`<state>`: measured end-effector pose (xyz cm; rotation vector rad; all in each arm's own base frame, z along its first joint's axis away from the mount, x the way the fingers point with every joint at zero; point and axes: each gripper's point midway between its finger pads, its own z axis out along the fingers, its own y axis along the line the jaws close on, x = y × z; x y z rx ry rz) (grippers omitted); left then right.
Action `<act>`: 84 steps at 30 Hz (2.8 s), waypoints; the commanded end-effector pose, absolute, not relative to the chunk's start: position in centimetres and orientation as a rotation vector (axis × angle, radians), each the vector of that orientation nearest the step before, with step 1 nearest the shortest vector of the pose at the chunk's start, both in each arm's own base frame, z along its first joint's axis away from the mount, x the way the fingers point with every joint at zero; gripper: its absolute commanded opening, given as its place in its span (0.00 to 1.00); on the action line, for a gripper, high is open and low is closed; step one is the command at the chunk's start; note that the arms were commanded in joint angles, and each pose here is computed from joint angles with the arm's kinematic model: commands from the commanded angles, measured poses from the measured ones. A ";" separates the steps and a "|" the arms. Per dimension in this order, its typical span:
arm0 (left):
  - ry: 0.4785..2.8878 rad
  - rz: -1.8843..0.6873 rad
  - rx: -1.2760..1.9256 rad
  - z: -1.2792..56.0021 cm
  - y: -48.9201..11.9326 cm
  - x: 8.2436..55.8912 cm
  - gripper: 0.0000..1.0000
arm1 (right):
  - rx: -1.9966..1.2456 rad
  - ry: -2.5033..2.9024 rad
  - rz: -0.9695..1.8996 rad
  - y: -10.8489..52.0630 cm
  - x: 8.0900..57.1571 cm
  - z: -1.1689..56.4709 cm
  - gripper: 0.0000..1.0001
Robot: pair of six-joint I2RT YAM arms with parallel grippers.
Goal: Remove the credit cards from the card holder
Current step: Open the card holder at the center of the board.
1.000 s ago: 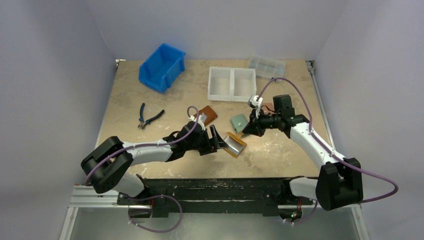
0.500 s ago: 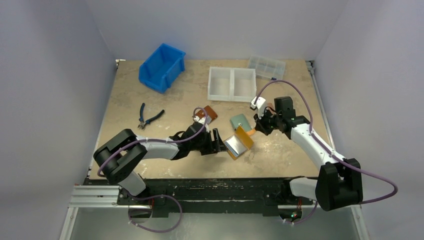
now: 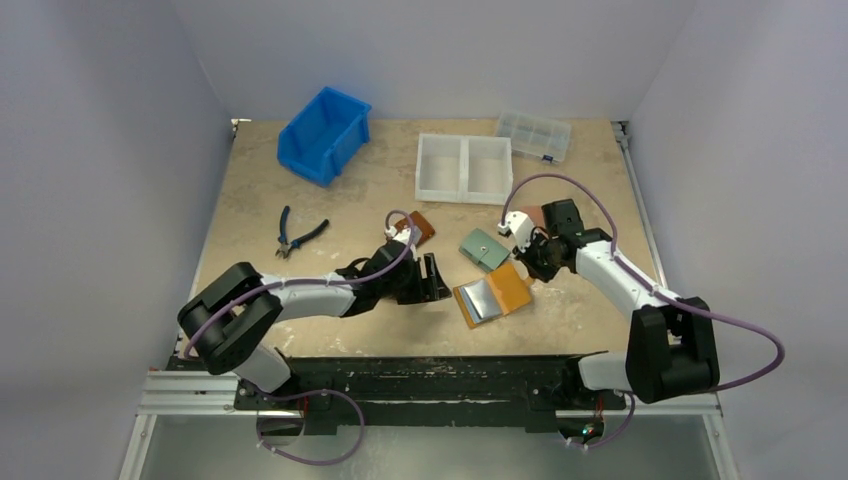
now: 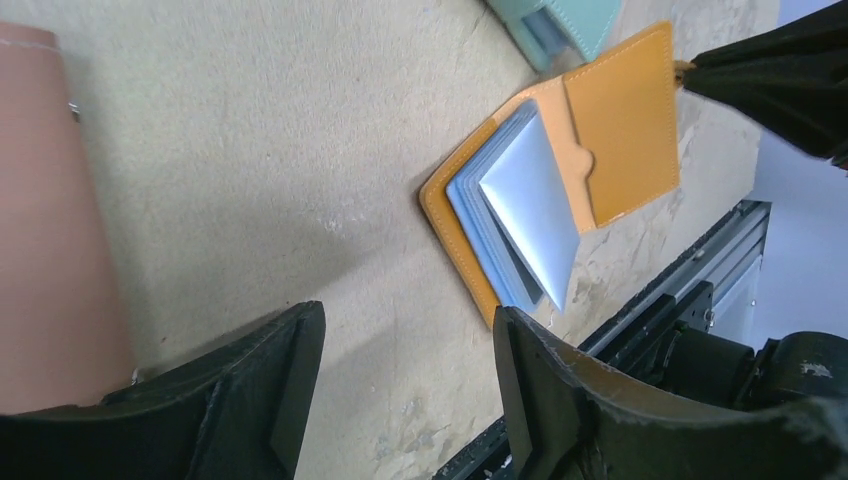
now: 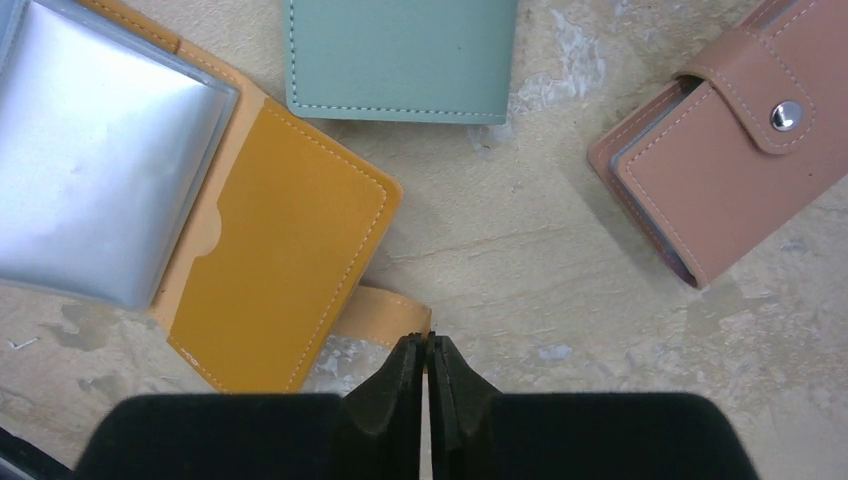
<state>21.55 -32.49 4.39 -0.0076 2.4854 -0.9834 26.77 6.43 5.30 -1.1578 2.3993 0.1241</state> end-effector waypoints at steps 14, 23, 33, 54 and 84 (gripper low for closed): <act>2.069 -0.743 -0.042 15.3 -24.4 24.4 0.89 | -1.247 2.085 0.265 10.3 30.0 15.9 0.76; 2.085 -0.862 0.023 14.9 -25.2 23.0 0.91 | -1.099 2.133 0.267 12.4 34.6 16.3 0.67; 2.096 -1.327 0.108 12.3 -32.6 20.9 0.43 | -1.540 1.880 0.699 18.4 23.6 14.5 0.65; 2.191 -1.593 0.210 7.9 -47.9 23.5 0.20 | -1.039 1.932 0.578 13.1 27.3 16.6 0.60; 2.414 -1.357 0.170 2.6 -48.6 23.3 0.32 | -1.162 2.186 0.330 8.1 26.4 10.3 0.75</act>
